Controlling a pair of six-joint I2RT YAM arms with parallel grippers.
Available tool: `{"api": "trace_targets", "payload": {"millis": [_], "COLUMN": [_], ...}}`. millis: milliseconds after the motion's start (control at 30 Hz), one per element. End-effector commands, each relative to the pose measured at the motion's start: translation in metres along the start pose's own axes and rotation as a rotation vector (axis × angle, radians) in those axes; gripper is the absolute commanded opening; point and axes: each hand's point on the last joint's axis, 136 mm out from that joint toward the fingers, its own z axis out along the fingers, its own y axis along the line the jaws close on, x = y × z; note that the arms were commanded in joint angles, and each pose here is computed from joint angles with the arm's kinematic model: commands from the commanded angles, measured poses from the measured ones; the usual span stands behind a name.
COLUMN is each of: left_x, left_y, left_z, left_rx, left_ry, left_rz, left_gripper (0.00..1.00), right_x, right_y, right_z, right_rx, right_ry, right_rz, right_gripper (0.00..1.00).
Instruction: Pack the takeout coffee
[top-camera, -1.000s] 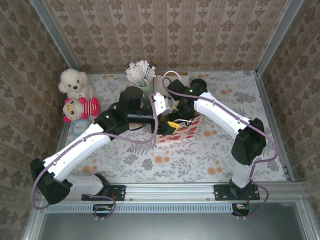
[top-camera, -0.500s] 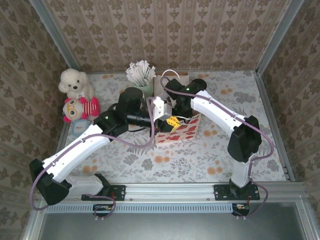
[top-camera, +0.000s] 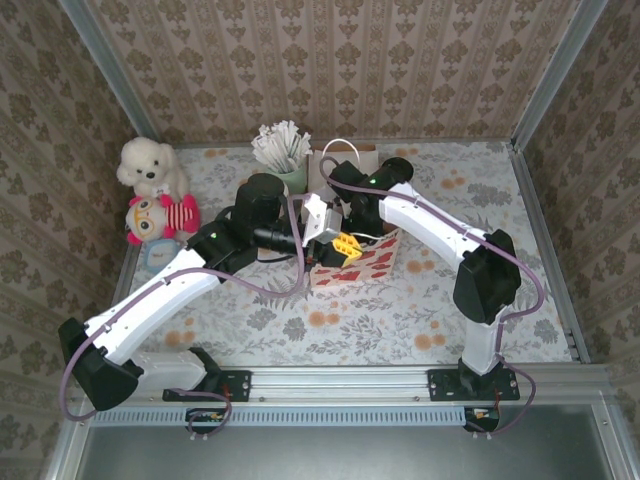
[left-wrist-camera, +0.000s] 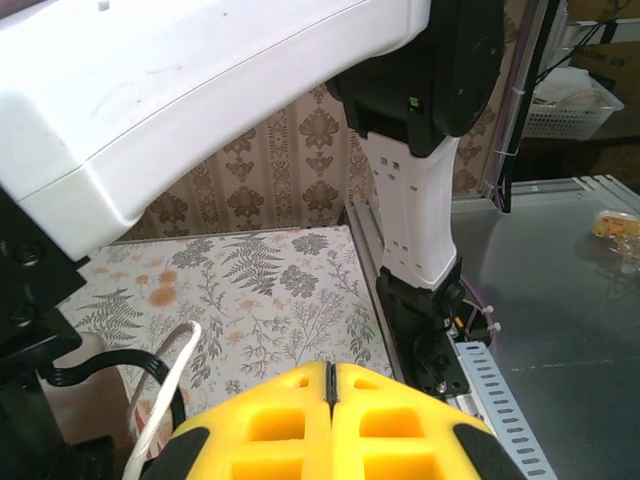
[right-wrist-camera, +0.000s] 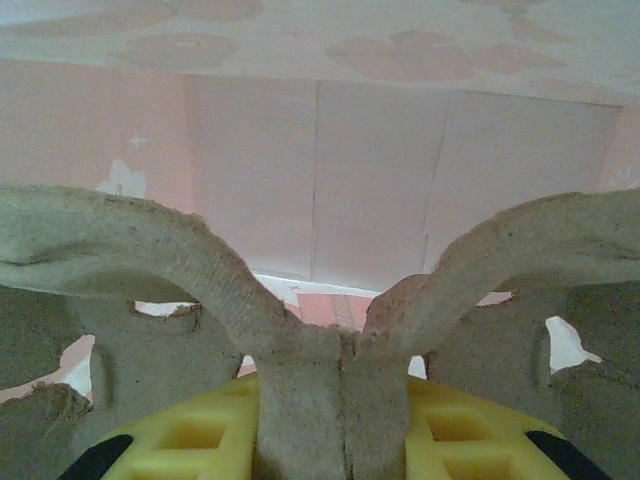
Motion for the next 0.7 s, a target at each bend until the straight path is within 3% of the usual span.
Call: {"api": "trace_targets", "payload": {"millis": [0,667], "left_x": [-0.017,-0.031], "left_y": [-0.014,-0.012], "left_z": [-0.003,-0.016], "left_rx": [0.058,-0.017], "left_ry": [-0.048,-0.076], "left_rz": [0.051,0.076], "left_gripper": [0.0,0.0], "right_x": [0.003,-0.006], "right_y": [0.0,-0.002], "right_z": [0.014,0.04], "right_rx": [0.018,0.008], "right_ry": [0.033,-0.087], "right_rz": [-0.012,-0.103], "right_gripper": [0.28,0.27]}}
